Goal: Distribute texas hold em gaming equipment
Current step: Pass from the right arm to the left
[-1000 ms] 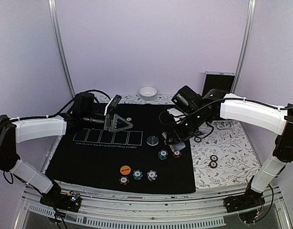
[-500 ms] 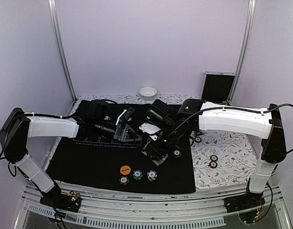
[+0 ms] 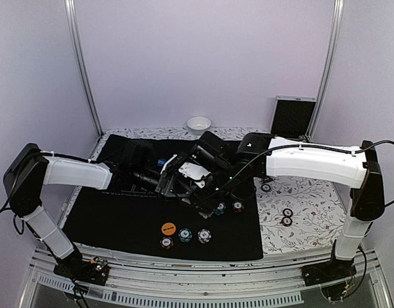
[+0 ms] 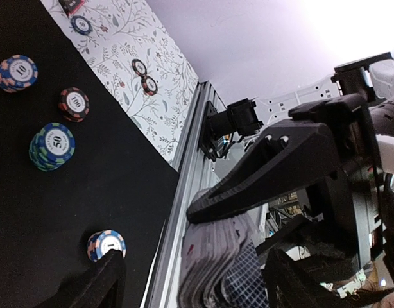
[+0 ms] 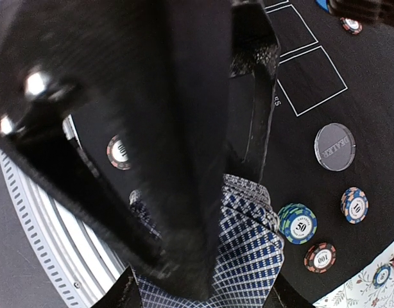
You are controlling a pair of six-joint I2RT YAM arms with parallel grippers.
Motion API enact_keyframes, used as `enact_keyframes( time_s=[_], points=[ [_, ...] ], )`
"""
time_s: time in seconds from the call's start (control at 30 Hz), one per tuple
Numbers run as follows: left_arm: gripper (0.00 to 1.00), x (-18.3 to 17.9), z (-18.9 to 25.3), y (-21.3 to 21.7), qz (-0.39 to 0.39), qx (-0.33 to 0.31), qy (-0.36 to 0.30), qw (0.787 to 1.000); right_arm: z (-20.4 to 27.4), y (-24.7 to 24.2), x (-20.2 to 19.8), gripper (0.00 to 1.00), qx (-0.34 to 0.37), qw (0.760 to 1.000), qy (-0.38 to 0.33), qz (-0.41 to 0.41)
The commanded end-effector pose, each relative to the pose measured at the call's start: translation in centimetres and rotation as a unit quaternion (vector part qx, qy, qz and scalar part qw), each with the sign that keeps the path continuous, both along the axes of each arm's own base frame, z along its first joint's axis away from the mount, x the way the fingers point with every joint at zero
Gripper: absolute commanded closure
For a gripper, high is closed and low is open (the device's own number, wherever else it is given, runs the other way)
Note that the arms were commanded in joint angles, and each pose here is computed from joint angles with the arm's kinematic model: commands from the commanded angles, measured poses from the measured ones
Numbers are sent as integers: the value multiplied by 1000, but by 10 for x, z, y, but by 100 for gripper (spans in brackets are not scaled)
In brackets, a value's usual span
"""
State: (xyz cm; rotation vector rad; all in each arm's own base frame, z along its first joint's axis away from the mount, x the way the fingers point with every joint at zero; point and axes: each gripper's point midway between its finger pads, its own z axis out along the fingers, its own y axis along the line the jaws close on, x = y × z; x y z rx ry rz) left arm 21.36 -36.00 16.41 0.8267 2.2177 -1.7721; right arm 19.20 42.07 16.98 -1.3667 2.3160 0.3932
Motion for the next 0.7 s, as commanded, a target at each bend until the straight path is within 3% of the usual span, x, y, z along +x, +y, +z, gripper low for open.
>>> enact_keyframes(
  time_s=[0.0, 0.13, 0.47, 0.53, 0.6, 0.67],
  points=[
    [25, -15, 1, -8, -35, -15, 4, 999, 13, 9, 10, 64, 15, 999, -36, 1],
    [31, -16, -5, -8, -39, -6, 9, 999, 14, 9, 11, 64, 14, 999, -42, 3],
    [70, -19, -4, -13, -57, 0, 3, 998, 14, 11, 13, 64, 3, 998, -56, 19],
    [66, -19, -3, -13, -60, -3, 2, 998, 12, 11, 12, 64, -1, 998, -56, 23],
    [53, -19, 1, -13, -63, -6, 0, 998, 10, 11, 8, 64, -4, 998, -54, 31],
    [47, -19, 6, -14, -67, -12, -3, 998, 9, 12, 5, 64, -5, 998, -50, 40]
  ],
)
